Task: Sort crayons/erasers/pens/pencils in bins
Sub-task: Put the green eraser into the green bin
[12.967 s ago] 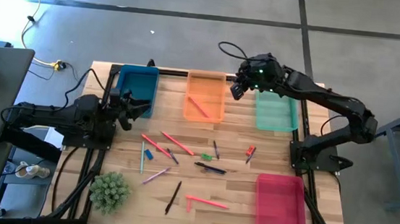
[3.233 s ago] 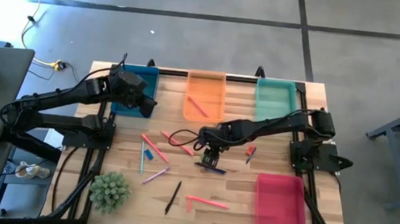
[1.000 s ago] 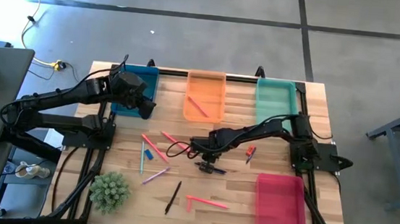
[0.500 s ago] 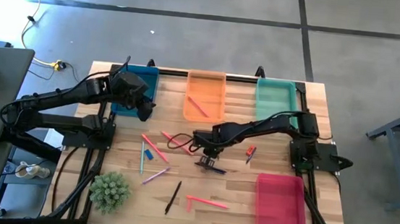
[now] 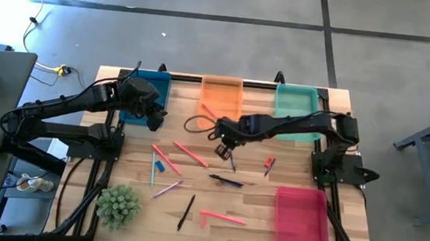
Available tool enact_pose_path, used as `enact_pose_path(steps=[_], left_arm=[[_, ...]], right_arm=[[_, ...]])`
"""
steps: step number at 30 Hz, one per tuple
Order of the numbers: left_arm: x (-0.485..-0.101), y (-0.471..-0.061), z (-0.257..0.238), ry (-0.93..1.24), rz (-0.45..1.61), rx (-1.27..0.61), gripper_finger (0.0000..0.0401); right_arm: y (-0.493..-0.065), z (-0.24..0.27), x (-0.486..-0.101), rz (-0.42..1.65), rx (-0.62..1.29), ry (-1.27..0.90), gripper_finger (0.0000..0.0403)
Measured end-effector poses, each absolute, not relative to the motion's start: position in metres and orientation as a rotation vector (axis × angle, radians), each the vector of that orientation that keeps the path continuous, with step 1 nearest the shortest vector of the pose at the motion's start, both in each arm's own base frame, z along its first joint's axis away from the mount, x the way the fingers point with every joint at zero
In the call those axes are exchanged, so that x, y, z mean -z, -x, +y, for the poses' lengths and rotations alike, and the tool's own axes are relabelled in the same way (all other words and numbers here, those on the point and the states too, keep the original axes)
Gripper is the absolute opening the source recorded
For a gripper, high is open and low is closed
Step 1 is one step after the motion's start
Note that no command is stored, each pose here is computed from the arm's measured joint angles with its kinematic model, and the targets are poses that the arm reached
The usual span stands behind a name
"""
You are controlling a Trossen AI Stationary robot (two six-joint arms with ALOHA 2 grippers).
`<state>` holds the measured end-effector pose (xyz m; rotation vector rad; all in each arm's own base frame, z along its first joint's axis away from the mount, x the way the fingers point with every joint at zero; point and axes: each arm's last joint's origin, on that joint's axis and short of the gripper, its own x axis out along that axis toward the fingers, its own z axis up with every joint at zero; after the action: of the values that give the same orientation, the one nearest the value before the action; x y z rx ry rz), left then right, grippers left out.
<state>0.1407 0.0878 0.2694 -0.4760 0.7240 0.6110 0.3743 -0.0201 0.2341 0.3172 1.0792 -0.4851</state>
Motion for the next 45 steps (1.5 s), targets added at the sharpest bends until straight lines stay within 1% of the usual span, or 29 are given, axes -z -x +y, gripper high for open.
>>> enact_pose_path(steps=[12,23,28,31,36,40,45], left_arm=[[-0.270,-0.141,0.088,0.476,0.723,-0.611,0.0119],[-0.271,-0.142,0.089,0.470,0.702,-0.610,0.0119],[-0.271,-0.142,0.089,0.479,0.695,-0.623,0.0119],[-0.271,-0.142,0.089,0.481,0.690,-0.627,0.0119],[-0.271,-0.142,0.089,0.502,0.683,-0.635,0.0119],[-0.272,-0.142,0.089,0.523,0.676,-0.644,0.0119],[-0.271,-0.142,0.089,0.538,0.671,-0.650,0.0119]], right_arm=[[-0.322,-0.071,-0.294,0.982,0.776,-0.267,0.0053],[-0.256,-0.122,-0.340,0.973,0.934,-0.189,0.0053],[-0.220,-0.148,-0.354,0.971,0.994,-0.204,0.0053],[-0.197,-0.161,-0.349,0.975,1.008,-0.269,0.0053],[-0.167,-0.174,-0.312,0.999,1.023,-0.408,0.0053],[-0.156,-0.180,-0.276,1.015,0.971,-0.480,0.0053],[-0.149,-0.183,-0.237,0.982,0.936,-0.551,0.0053]])
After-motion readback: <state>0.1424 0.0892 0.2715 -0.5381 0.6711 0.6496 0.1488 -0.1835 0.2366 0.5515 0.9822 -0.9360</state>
